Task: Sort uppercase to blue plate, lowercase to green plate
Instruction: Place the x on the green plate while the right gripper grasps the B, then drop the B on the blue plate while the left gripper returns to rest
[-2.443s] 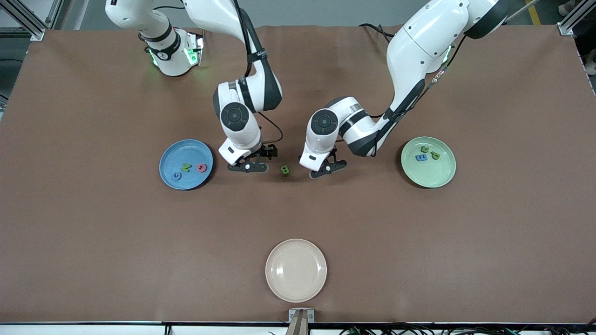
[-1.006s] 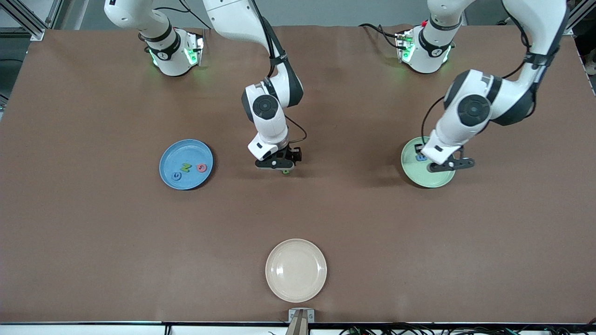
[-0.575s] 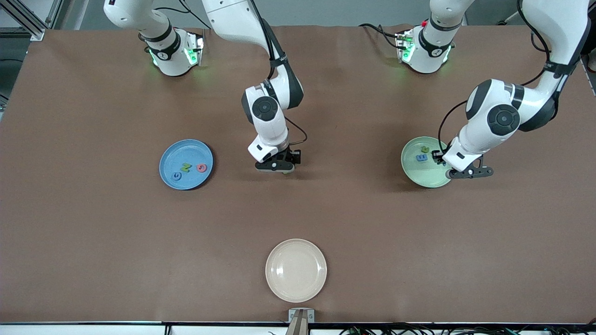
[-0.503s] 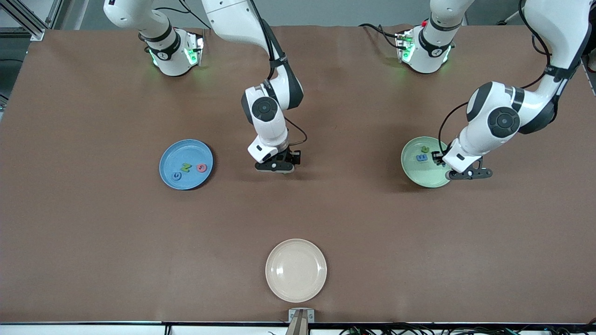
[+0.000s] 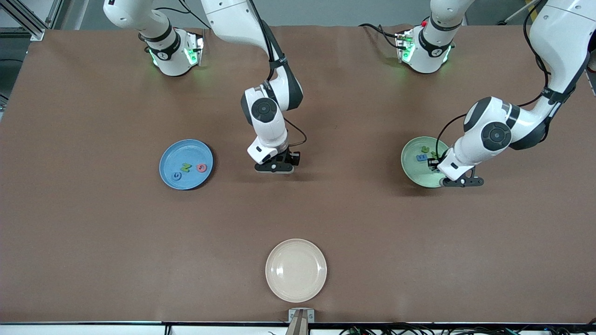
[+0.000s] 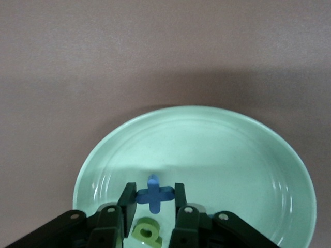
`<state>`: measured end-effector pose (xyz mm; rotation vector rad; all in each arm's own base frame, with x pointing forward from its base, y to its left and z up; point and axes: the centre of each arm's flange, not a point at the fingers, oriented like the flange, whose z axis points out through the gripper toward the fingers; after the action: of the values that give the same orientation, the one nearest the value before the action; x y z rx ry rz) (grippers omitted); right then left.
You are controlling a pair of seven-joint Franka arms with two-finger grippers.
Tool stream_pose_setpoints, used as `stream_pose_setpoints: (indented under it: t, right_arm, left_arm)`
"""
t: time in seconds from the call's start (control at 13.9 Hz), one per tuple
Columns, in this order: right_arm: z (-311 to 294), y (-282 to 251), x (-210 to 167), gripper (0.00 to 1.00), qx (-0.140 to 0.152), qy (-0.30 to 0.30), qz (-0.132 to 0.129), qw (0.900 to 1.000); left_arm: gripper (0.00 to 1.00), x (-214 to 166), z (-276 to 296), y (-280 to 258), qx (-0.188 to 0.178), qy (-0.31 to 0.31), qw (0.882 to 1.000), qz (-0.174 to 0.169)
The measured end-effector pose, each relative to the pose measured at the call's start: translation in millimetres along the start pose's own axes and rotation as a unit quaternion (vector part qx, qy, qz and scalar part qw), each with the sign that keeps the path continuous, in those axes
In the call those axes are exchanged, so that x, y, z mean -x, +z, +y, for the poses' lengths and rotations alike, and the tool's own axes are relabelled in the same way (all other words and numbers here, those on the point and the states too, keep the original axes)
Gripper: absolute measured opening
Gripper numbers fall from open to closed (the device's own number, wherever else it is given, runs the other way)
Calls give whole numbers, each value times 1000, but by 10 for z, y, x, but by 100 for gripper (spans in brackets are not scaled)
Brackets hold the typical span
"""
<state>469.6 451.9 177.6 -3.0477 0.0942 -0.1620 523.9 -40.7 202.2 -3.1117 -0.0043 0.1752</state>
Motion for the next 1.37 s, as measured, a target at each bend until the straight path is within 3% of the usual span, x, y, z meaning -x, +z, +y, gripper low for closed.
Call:
stream_pose_setpoints:
  t: [0.22,0.29,0.57,0.65,0.72,1.08,1.22,1.37]
  right_arm:
    - [3,0,-5,53,0,-2,1,1000]
    - [7,-3,-10,45,0,-2,1,1000]
    - [13,-3,-17,39,0,-2,1,1000]
    - [6,-10,-21,30,-1,-2,3,1000]
    - [-2,-23,-27,30,-2,-2,3,1000]
    - [16,-32,-63,28,0,-9,-8,1000]
    - [195,-54,-190,28,19,-37,-39,998]
    - [574,-143,-401,28,49,-68,-91,992]
  left_arm:
    - [34,-44,-2,5,5,-1,1000,1]
    - [41,-49,-3,1,5,-1,1000,2]
    - [80,-87,-30,-37,0,-2,1000,3]
    - [89,-95,-39,-45,-1,-3,1000,2]
    - [98,-101,-47,-53,-3,-3,1000,2]
    - [100,-128,-73,-87,-5,-6,1000,3]
    - [100,-149,-96,-114,-9,-8,1000,2]
    - [100,-174,-140,-182,-16,-9,1000,-1]
